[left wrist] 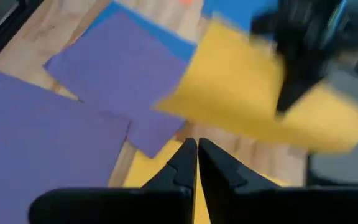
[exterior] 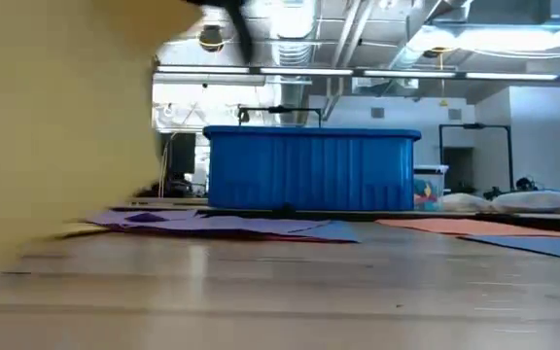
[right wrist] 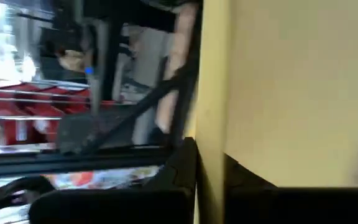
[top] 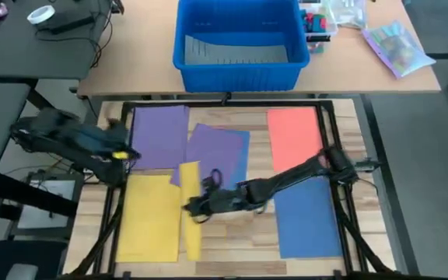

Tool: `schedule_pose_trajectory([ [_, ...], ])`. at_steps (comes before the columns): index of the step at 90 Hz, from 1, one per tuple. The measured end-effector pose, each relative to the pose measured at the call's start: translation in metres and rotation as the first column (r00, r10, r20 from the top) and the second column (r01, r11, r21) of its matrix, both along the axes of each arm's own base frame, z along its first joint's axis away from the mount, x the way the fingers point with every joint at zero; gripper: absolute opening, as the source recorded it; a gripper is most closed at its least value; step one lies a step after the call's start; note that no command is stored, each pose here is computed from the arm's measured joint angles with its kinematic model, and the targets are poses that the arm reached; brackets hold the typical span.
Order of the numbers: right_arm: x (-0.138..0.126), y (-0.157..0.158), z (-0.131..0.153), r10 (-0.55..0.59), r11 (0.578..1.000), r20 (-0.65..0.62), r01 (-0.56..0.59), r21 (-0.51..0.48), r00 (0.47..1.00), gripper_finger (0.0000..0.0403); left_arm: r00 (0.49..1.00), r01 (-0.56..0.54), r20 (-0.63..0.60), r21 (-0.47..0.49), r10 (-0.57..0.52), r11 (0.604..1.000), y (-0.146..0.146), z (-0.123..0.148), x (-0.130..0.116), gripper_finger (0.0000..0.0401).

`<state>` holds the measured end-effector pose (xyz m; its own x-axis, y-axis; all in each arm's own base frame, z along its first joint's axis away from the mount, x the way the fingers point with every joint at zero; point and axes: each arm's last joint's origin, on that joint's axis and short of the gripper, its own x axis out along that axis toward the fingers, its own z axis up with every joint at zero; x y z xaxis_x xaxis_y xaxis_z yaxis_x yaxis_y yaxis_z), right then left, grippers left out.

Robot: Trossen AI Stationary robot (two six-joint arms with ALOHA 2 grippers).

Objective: Organize paper
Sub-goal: Stack the yellow colored paper on top of the other yellow colored papers

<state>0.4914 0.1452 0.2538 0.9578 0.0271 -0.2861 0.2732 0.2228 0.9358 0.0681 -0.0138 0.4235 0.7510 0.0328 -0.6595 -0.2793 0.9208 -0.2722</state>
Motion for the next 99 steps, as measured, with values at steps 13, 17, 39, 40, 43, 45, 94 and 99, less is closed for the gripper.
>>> schedule_pose_trajectory([
  [13,0.05,0.001,0.01,0.022,1.0,0.215,-0.024,0.006,0.976,0.0,0.995,-0.008,0.096,-0.047,0.013,0.999,0.01,0.003,-0.031,0.0],
  [17,0.06,-0.001,0.007,0.016,1.0,0.242,-0.02,0.013,0.97,0.0,0.993,-0.013,0.118,-0.064,0.021,0.998,0.012,0.004,-0.038,0.0],
  [39,0.091,-0.009,-0.062,-0.055,0.989,0.11,0.038,0.146,0.992,0.0,0.992,-0.013,0.121,-0.068,0.021,0.998,0.015,0.002,-0.046,0.0],
  [40,0.091,-0.009,-0.065,-0.058,0.987,0.104,0.041,0.153,0.993,0.0,0.993,-0.012,0.119,-0.065,0.019,0.998,0.015,0.002,-0.046,0.0],
  [43,0.092,-0.009,-0.073,-0.064,0.984,0.085,0.049,0.168,0.994,0.0,0.994,-0.008,0.111,-0.057,0.014,0.998,0.014,0.002,-0.045,0.0],
  [45,0.093,-0.009,-0.078,-0.067,0.984,0.068,0.054,0.172,0.995,0.0,0.995,-0.006,0.103,-0.052,0.011,0.999,0.014,0.001,-0.045,0.0],
  [94,0.086,-0.006,-0.099,-0.116,0.98,-0.121,0.133,0.145,0.986,0.0,1.0,0.007,-0.009,-0.028,-0.007,1.0,0.011,-0.016,-0.037,0.0],
  [99,0.087,-0.006,-0.096,-0.137,0.972,-0.095,0.152,0.177,0.986,0.0,1.0,0.006,-0.013,-0.027,-0.007,1.0,0.011,-0.017,-0.037,0.0],
])
